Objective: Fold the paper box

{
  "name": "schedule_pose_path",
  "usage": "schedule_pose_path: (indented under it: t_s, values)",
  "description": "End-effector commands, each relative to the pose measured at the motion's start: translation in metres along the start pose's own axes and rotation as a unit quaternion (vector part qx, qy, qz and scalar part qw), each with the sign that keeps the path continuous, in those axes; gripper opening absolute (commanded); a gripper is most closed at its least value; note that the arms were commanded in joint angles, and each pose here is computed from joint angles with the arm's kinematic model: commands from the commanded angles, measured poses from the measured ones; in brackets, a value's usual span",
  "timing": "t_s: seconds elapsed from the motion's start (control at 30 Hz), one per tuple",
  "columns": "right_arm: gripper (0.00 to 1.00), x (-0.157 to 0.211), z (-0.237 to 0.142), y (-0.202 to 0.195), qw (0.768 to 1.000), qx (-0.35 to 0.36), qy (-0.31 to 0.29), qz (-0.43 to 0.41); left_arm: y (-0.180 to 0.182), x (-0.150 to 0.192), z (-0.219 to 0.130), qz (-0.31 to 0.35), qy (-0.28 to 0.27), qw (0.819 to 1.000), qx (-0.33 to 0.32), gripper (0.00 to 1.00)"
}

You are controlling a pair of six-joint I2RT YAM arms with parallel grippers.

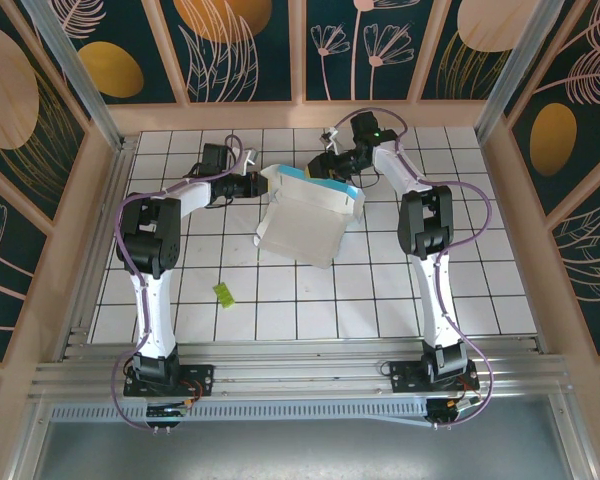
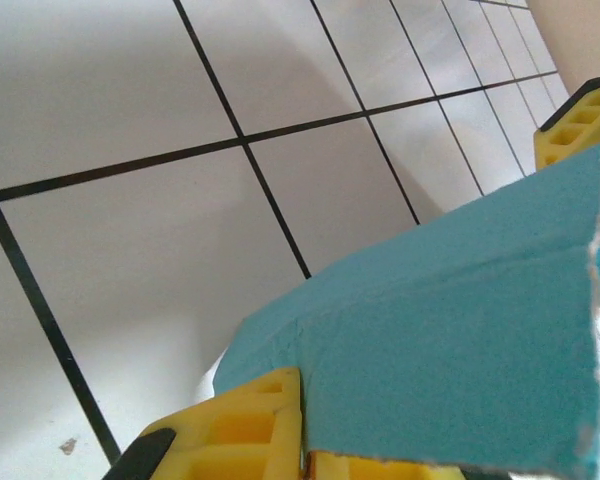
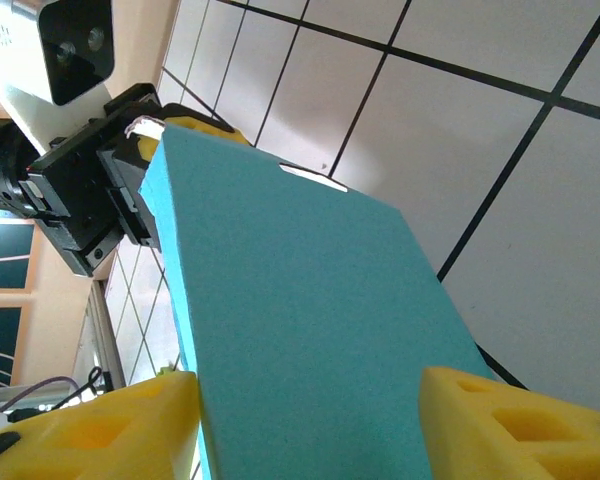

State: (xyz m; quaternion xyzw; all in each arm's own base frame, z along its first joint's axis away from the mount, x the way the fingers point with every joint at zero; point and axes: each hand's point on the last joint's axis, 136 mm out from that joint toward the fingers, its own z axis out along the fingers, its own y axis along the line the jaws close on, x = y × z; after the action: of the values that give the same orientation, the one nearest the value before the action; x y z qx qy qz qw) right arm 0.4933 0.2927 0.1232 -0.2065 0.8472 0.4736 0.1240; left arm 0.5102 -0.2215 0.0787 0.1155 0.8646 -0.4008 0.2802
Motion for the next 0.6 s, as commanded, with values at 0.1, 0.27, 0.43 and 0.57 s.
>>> schedule_pose_path:
  t_s: [0.1,0.27,0.43,0.57]
  values:
    - [0.6,-0.009,-0.001,-0.004,0.999,0.041,-0.012,-0.009,-0.048,-0.019,-0.008,-0.001,-0.014,0.997,0.081,0.08]
    - [0.6,-0.008,0.0,-0.006,0.999,0.042,-0.012,-0.008,-0.065,-0.026,-0.002,-0.001,-0.013,0.995,0.102,0.1]
    - [0.6,-0.005,0.001,-0.009,0.999,0.046,-0.007,-0.006,-0.067,-0.03,0.01,0.0,-0.008,0.995,0.096,0.12]
    - [0.6,-0.004,0.0,-0.007,0.999,0.046,-0.006,-0.008,-0.072,-0.029,0.015,0.0,-0.005,0.995,0.099,0.12]
